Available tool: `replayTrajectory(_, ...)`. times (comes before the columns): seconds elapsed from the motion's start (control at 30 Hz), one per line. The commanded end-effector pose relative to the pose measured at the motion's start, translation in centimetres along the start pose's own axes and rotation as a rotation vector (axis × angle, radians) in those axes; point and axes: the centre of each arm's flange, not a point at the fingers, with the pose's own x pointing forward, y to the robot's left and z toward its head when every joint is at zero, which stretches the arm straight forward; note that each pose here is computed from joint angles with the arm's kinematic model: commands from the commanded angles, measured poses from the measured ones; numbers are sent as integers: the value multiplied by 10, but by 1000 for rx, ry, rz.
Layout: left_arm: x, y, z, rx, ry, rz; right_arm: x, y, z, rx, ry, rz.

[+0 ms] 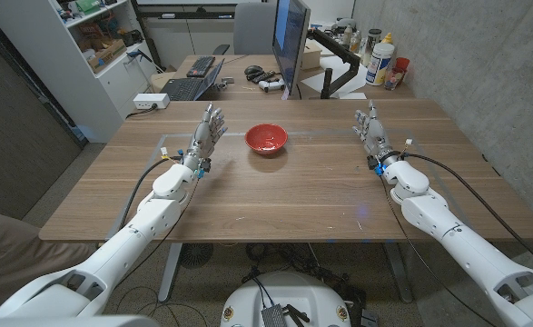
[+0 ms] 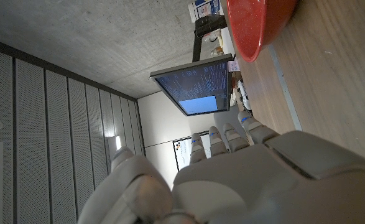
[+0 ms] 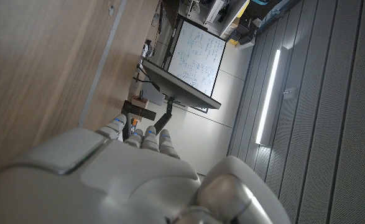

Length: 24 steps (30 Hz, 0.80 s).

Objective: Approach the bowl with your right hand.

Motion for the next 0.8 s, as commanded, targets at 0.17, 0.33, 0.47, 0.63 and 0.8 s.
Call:
replayTrajectory(0.17, -7, 3, 2, 8, -12, -11, 3, 11, 11, -117, -30, 11)
replayTrajectory(0.33, -8, 4, 4, 8, -19, -12, 3, 14, 16, -157, -35, 12)
replayTrajectory(0.47, -9, 4, 6, 11, -25, -11, 3, 15, 18, -181, -35, 16)
replayTrajectory(0.63, -10, 3, 6, 8, -27, -9, 3, 15, 20, -206, -34, 20)
replayTrajectory(0.8, -12, 3, 6, 10, -26, -4, 3, 16, 22, -232, -32, 20)
